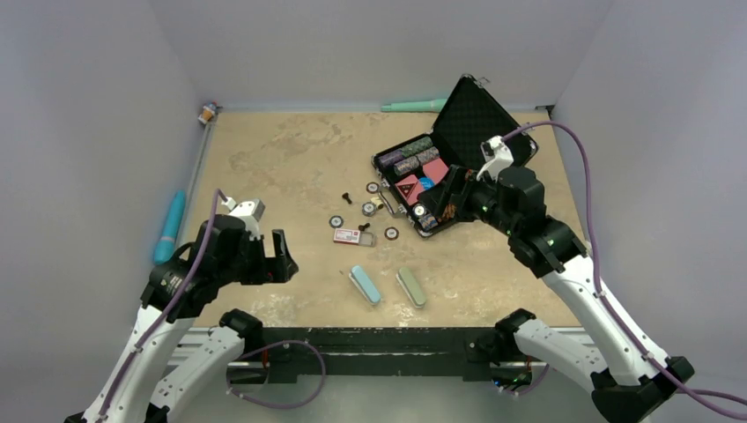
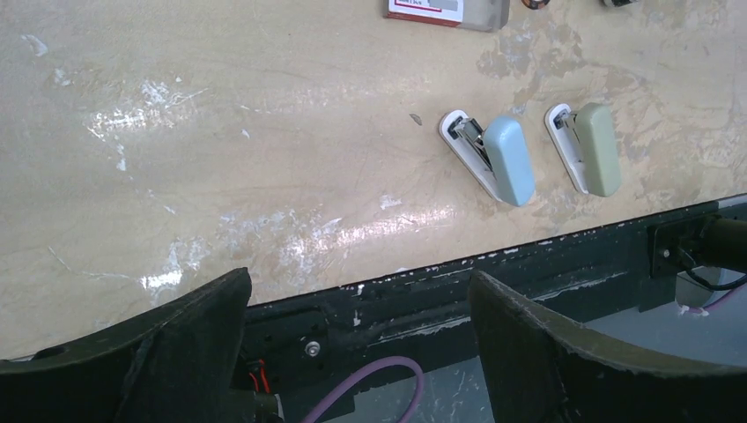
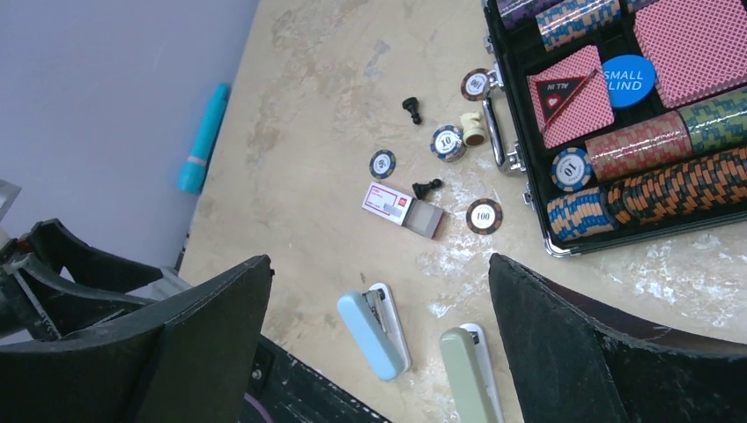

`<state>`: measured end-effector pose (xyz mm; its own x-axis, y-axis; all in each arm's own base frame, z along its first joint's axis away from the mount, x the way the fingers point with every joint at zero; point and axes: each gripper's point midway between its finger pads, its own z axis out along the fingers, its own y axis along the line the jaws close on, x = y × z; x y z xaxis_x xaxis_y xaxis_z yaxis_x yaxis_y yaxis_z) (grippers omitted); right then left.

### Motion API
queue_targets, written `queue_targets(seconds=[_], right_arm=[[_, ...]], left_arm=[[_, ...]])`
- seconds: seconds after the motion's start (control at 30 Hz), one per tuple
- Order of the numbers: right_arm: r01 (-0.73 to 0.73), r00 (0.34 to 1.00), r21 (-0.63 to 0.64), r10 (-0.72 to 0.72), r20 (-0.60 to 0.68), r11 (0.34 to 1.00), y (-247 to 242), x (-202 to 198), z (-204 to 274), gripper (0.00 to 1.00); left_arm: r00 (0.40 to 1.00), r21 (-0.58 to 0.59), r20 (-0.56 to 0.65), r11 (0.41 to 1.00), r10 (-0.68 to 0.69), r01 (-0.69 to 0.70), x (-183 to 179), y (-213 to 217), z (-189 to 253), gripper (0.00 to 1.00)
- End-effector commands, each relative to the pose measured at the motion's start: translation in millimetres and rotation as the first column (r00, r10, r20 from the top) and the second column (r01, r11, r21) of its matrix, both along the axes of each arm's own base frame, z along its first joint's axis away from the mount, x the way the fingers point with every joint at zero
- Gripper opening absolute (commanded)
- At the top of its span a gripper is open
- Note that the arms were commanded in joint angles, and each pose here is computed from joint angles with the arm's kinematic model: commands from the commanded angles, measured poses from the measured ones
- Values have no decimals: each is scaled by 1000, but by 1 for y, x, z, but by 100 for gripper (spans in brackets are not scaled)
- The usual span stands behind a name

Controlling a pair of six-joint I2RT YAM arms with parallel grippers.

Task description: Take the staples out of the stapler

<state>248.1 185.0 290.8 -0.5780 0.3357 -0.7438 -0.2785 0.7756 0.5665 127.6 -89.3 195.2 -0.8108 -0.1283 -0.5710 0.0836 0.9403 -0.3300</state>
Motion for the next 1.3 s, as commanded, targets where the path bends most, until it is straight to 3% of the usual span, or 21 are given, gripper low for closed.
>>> queue_targets(seconds=[0.0,0.17,0.43,0.7,0.93,1.27], right_arm=[[-75,997,60,72,41,995,11,-10,16,99],[-132,986,18,133,-96,991,21,-15,-28,99],[-141,976,-21,135,-173,990,22,-30,-72,99],[-257,914,-65,221,-340,964,56,-62,-141,99],[-318,874,-149,229,-429,936,72,-80,-183,95],[-309,847,-251,145,-511,917,58,-86,-222,84]], left_arm=[[999,-20,36,1000,-14,15,5,-5,3,96],[999,-25,40,1000,-17,18,5,-5,4,96],[999,-26,41,999,-18,19,5,-5,3,96],[999,-21,33,1000,-15,15,6,-5,2,95],[999,-14,34,1000,4,-4,6,-2,1,94],[999,-6,35,1000,24,-24,7,1,1,94]])
